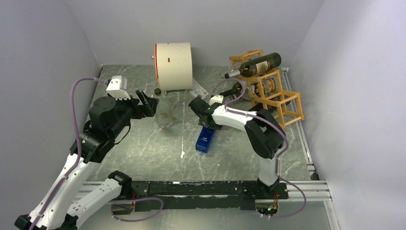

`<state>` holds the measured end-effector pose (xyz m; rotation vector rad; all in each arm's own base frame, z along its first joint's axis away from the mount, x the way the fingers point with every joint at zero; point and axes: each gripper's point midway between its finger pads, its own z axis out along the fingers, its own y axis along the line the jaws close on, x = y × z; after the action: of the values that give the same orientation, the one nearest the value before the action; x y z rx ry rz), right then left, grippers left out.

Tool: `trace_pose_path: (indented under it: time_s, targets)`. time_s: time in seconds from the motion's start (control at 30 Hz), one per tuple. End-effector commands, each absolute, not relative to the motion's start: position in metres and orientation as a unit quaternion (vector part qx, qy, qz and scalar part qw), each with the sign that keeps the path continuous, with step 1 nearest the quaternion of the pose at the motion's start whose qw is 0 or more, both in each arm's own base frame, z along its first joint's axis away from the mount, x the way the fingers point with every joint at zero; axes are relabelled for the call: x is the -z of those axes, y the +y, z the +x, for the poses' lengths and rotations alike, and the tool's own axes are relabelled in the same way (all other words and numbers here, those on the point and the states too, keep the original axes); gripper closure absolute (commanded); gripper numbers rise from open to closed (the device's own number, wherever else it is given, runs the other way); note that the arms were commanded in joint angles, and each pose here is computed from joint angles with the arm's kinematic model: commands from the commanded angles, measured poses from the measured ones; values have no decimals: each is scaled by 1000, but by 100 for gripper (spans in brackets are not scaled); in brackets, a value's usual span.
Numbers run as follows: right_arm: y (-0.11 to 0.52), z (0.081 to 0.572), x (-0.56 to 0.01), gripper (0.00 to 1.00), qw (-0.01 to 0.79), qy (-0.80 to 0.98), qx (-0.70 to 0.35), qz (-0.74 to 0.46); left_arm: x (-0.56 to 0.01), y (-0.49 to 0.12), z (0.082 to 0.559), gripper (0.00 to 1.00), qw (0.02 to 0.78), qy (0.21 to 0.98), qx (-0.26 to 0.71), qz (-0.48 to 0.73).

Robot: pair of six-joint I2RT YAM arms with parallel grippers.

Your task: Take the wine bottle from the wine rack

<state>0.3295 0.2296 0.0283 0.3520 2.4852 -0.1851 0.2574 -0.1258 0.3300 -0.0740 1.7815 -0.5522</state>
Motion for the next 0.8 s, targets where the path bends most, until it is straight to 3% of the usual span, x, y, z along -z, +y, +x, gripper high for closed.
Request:
trace_pose_path:
  time_s: [0.0,0.13,0.23,0.77]
  targets:
    - [250,327,-58,57,337,939,-4,73,-344,-128,256,4,595,764,247,-30]
    - [258,328,-81,87,377,924,-59,19,-350,-134,258,4,589,765,258,-27]
    - [263,327,-99,99,405,909,-98,-27,-353,-141,260,4,579,769,270,-23]
    - [285,308,-217,100,585,727,-289,-211,-358,-231,289,4,459,809,363,55]
